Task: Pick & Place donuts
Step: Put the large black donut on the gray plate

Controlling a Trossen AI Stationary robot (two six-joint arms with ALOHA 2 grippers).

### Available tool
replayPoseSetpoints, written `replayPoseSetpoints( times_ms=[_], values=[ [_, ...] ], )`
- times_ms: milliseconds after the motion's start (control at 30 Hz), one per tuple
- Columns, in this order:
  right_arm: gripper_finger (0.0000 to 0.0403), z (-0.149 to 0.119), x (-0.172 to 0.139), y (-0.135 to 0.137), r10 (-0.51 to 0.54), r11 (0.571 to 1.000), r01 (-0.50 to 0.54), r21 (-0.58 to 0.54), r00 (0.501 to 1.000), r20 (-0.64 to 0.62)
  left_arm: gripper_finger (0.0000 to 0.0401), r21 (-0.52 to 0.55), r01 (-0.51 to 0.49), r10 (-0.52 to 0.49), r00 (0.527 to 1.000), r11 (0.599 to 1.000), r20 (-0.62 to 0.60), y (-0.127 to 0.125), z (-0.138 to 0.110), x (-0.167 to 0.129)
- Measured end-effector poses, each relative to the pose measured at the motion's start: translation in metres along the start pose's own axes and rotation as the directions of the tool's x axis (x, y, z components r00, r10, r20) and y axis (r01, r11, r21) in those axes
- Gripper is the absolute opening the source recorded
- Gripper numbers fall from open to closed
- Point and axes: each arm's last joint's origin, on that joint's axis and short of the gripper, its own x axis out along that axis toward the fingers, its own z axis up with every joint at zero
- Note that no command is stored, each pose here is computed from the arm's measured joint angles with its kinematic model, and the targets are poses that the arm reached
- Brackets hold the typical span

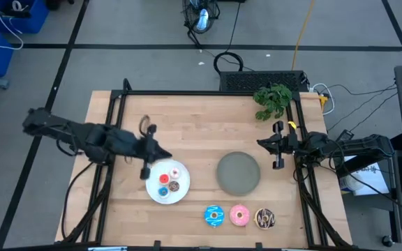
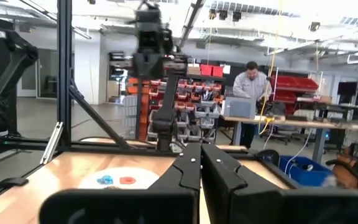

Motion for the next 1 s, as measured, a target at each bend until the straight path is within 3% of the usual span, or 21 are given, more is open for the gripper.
replayPoseSetpoints(
  times_ms=[167, 467, 533, 633, 733, 900, 1000],
  values=[
    [0.0, -0.003, 0.0, 0.0, 0.003, 0.999, -0.001, 0.045, 1.0, -0.029, 0.001, 0.052, -0.088, 0.076, 0.975, 0.995, 0.21, 0.028, -0.037, -0.022],
    [0.0, -0.002, 0.0, 0.0, -0.002, 1.0, 0.003, 0.003, 1.0, -0.02, 0.0003, 0.089, -0.173, 0.14, 0.944, 0.981, 0.299, 0.04, -0.128, -0.022],
    [0.0, -0.001, 0.0, 0.0, -0.003, 1.0, 0.004, 0.013, 1.0, -0.005, 0.0004, 0.11, -0.193, 0.14, 0.918, 0.975, 0.372, 0.039, -0.145, -0.022],
    [0.0, -0.001, 0.001, 0.0, 0.0, 0.999, 0.001, 0.034, 1.0, -0.006, 0.0004, 0.114, -0.203, 0.126, 0.871, 0.973, 0.474, 0.038, -0.157, -0.026],
    [0.0, -0.002, 0.001, 0.0, 0.001, 0.999, 0.0, 0.047, 1.0, -0.019, 0.0003, 0.088, -0.211, 0.149, 0.879, 0.974, 0.452, 0.039, -0.175, -0.023],
    [0.0, -0.004, 0.002, 0.0, -0.013, 0.999, 0.014, 0.051, 0.999, -0.037, 0.0004, 0.015, -0.265, 0.235, 0.878, 0.964, 0.418, 0.043, -0.178, -0.021],
    [0.0, -0.012, 0.005, 0.0, -0.064, 0.997, 0.071, 0.026, 0.976, -0.207, 0.0009, 0.033, -0.309, 0.263, 0.856, 0.95, 0.445, 0.044, -0.175, -0.023]
  ],
)
